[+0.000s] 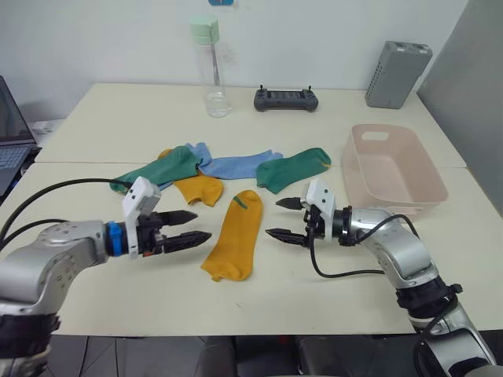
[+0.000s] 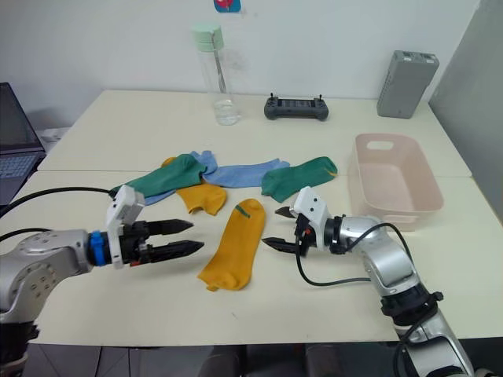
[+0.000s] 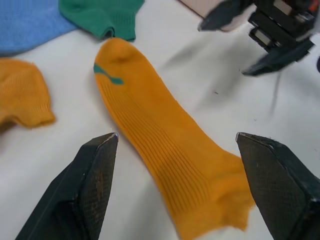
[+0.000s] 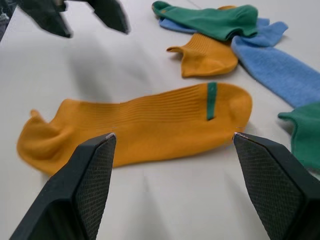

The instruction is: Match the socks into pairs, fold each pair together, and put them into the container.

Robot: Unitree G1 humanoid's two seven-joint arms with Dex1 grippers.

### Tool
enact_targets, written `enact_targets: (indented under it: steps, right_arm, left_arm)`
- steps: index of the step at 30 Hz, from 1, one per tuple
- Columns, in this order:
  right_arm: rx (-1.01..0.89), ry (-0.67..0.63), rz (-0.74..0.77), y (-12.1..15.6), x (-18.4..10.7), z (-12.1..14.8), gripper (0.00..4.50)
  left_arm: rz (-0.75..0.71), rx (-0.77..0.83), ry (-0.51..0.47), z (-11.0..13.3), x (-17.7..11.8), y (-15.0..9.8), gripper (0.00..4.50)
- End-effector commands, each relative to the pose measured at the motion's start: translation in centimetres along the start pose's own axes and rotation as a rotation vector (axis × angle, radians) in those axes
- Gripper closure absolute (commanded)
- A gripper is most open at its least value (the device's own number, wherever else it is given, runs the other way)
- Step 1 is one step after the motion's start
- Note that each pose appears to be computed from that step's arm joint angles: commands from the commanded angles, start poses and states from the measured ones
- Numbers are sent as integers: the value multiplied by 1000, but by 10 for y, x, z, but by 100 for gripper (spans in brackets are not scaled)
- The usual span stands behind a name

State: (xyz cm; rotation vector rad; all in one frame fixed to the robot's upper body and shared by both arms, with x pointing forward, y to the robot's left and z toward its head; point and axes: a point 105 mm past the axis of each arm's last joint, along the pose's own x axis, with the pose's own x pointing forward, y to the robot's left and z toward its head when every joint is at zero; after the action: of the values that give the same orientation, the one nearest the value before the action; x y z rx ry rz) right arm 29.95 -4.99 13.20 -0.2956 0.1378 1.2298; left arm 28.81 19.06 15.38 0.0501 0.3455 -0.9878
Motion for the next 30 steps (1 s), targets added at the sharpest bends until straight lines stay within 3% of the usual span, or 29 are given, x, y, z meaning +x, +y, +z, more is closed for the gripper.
enact_targets:
  steps: [1,6,11,17,25,30]
  right_arm:
    - [-23,-15,50,14,-1,6,52]
    - [-5,-21,32,14,2,6,52]
    - [-8,-22,26,16,2,9,52]
    - [-5,-24,28,21,1,13,50]
    - [-65,11,93,32,6,11,50]
    - [-157,41,156,38,17,7,50]
  left_arm:
    - [60,152,-43,18,30,20,58]
    - [86,368,3,17,82,40,58]
    - [90,466,33,17,106,53,58]
    - [-6,471,53,5,113,46,207]
    - [53,422,-27,19,110,52,448]
    - [201,381,-61,30,115,67,448]
